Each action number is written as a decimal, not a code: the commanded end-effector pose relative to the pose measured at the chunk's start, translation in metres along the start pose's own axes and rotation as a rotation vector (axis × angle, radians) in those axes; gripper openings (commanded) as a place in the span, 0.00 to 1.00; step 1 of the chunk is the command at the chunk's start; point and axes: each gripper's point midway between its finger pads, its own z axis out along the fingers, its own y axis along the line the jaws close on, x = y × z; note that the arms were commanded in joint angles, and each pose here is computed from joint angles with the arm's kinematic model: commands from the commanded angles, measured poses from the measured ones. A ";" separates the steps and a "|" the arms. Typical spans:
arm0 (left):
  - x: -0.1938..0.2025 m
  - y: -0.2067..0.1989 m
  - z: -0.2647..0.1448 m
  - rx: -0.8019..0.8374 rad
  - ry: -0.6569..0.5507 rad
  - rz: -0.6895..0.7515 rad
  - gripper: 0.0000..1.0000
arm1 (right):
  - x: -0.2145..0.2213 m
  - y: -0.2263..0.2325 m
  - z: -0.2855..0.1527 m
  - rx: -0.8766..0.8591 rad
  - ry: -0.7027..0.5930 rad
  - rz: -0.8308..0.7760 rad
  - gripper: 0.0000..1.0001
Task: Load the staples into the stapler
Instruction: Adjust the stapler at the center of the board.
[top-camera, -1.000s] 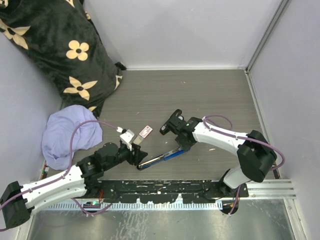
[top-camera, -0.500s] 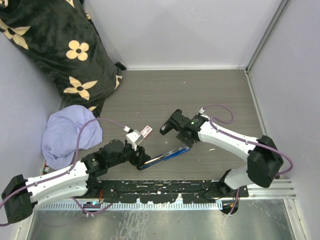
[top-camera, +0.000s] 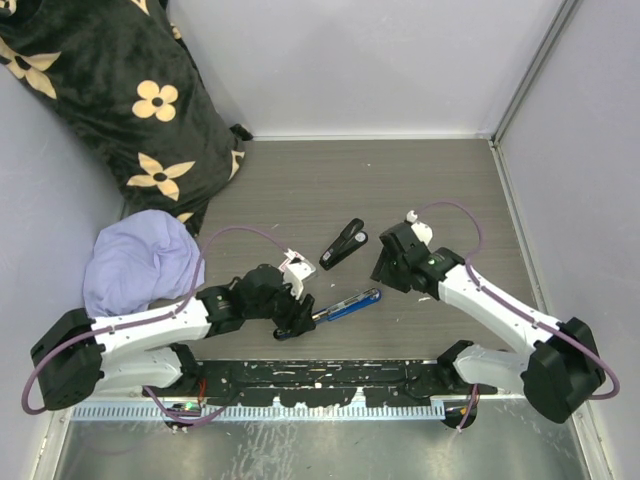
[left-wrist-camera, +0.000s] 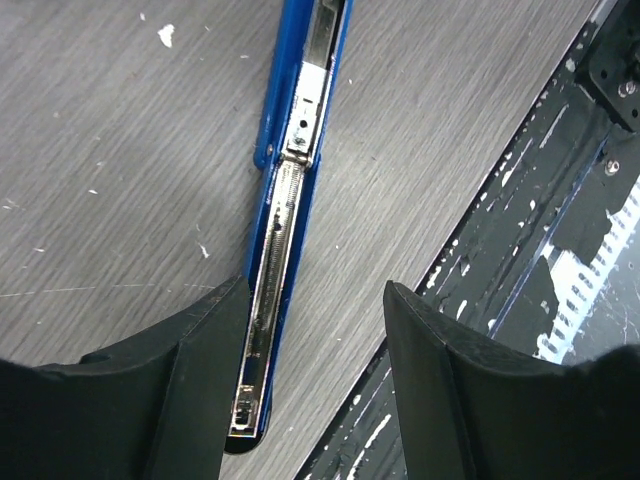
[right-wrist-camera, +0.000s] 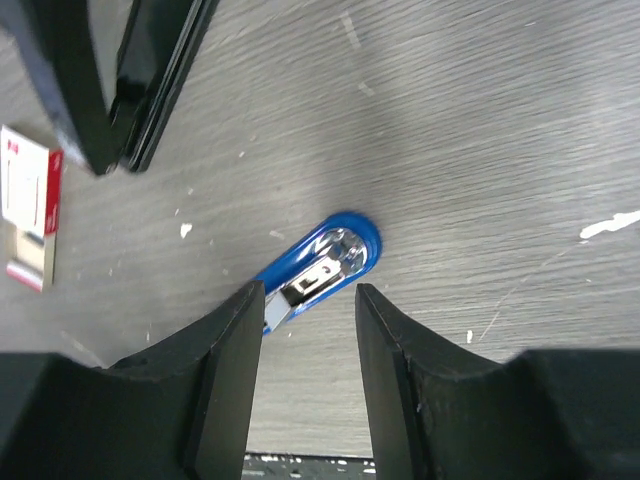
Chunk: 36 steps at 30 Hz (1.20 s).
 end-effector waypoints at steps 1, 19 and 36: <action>0.000 -0.011 0.004 0.034 0.046 0.017 0.58 | 0.003 0.031 -0.016 -0.242 -0.009 -0.103 0.47; 0.009 0.023 0.021 -0.135 0.101 0.050 0.60 | 0.031 0.044 -0.020 -0.428 0.062 -0.082 0.42; 0.050 -0.016 0.030 -0.048 0.244 0.127 0.42 | 0.049 0.034 -0.004 -0.391 0.122 -0.061 0.27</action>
